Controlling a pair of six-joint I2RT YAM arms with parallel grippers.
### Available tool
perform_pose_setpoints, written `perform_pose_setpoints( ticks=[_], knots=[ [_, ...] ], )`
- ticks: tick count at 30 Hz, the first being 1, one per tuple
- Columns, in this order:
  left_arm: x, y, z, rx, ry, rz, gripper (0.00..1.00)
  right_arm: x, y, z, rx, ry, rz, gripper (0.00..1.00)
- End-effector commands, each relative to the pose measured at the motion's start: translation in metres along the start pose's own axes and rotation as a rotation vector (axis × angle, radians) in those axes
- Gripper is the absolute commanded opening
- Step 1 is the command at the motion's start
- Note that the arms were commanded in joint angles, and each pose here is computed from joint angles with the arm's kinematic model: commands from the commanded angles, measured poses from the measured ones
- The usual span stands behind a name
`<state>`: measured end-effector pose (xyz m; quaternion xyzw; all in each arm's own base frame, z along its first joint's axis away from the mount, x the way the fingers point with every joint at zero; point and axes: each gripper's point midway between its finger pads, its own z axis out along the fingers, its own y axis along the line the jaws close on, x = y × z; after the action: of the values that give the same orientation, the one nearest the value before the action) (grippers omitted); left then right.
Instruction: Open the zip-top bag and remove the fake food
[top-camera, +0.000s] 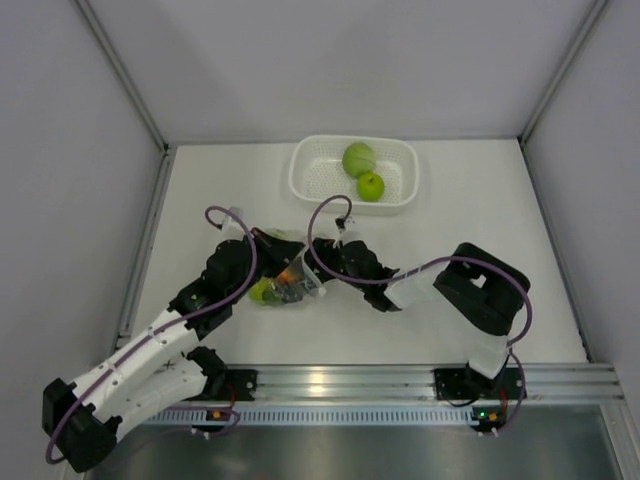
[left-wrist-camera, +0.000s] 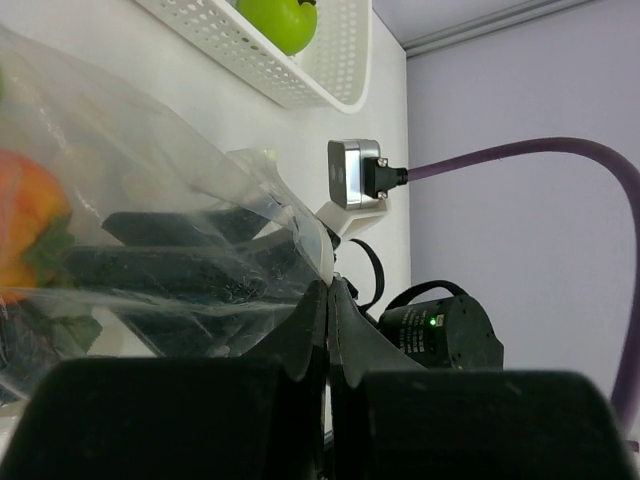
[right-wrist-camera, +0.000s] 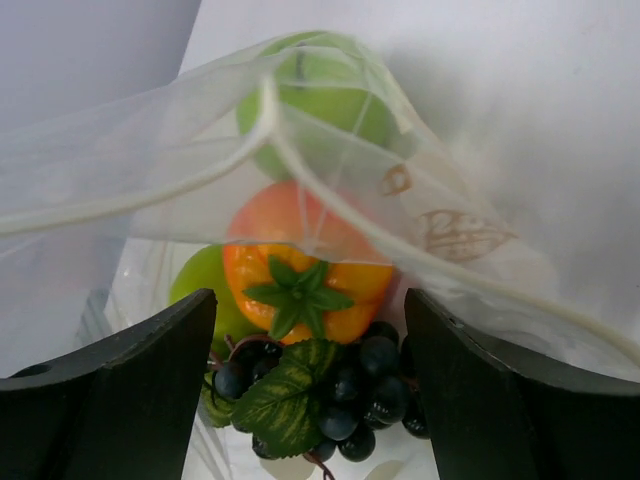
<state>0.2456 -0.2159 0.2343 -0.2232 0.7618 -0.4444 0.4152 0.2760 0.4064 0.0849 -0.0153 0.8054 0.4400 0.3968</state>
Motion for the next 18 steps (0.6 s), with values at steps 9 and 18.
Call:
perform_pose_setpoints(
  ticks=[9, 18],
  knots=[
    [0.0, -0.026, 0.002, 0.088, 0.019, -0.021, 0.0, -0.027, 0.041, 0.022, -0.121, -0.048, -0.056, 0.86],
    [0.008, -0.009, 0.005, 0.053, 0.034, -0.015, 0.0, -0.004, 0.013, 0.059, 0.006, 0.033, -0.086, 0.97]
  ],
)
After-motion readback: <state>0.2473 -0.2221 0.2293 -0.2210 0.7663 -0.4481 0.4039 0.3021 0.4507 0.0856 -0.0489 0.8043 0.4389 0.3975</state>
